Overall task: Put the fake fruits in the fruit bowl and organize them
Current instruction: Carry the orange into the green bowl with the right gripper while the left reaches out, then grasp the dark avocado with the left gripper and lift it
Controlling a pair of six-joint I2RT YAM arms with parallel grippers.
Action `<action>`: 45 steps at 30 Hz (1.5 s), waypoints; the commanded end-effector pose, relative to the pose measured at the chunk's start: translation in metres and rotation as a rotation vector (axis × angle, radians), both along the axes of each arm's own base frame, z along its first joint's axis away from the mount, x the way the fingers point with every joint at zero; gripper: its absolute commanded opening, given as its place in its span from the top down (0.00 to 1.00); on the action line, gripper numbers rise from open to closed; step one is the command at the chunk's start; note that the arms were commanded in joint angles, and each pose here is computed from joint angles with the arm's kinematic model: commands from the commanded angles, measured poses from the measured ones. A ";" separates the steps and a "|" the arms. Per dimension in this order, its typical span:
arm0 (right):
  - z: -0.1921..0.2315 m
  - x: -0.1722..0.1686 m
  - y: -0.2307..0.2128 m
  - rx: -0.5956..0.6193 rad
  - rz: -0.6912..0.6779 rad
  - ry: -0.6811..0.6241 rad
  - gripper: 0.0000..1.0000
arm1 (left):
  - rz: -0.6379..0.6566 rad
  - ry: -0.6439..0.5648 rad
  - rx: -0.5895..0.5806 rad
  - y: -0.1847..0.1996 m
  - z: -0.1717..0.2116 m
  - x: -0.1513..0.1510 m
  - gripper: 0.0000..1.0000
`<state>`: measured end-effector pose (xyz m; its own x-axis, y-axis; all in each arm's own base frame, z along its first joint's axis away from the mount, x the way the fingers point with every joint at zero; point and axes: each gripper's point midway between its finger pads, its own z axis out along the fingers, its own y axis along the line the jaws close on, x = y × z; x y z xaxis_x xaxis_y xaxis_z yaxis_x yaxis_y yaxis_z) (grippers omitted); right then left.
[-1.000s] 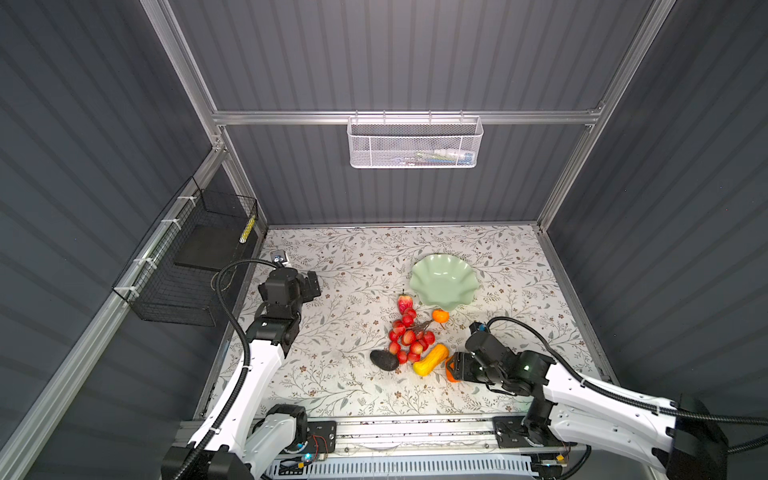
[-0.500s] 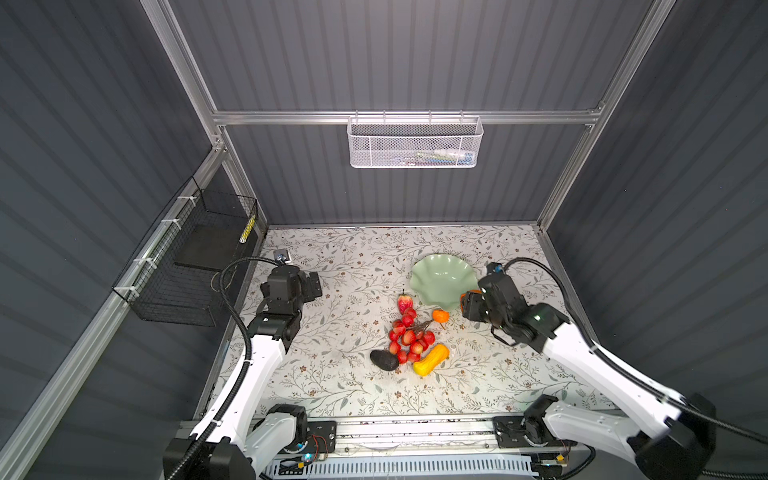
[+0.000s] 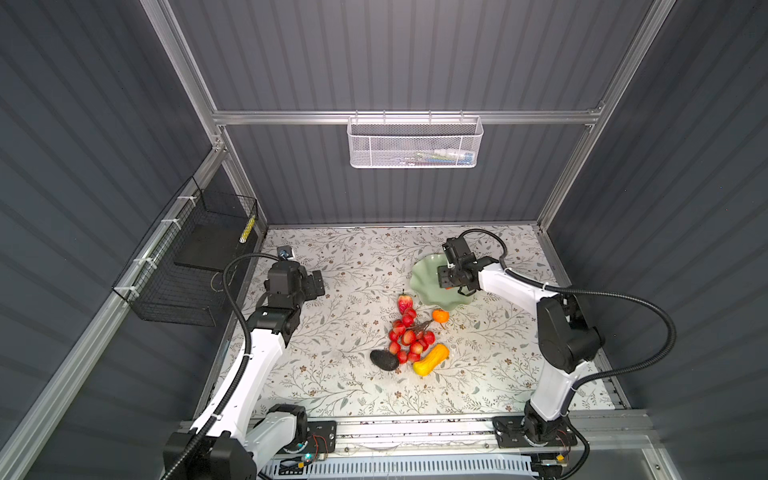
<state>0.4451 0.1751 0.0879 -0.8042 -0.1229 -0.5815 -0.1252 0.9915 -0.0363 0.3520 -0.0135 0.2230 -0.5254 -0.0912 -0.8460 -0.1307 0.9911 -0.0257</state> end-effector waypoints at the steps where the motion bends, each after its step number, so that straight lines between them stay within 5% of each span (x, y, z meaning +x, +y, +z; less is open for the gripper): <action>1: -0.007 0.012 0.003 -0.007 0.022 0.004 0.42 | -0.055 0.068 -0.053 -0.013 -0.003 -0.001 0.02; 9: -0.022 0.015 0.002 0.015 0.008 0.038 0.23 | -0.167 0.200 -0.256 -0.050 -0.030 -0.017 0.11; 17: 0.072 0.012 -0.004 0.117 -0.025 -0.166 0.01 | -0.268 0.360 -0.439 -0.104 -0.066 -0.065 0.14; 22: 0.117 -0.007 -0.014 0.219 -0.076 -0.292 0.01 | -0.292 0.489 -0.521 -0.138 -0.100 -0.103 0.14; 30: 0.120 -0.035 -0.027 0.262 -0.104 -0.322 0.01 | -0.292 0.604 -0.531 -0.172 -0.133 -0.157 0.12; 45: 0.104 -0.054 -0.043 0.220 -0.130 -0.304 0.01 | -0.357 0.708 -0.460 -0.232 -0.179 -0.175 0.17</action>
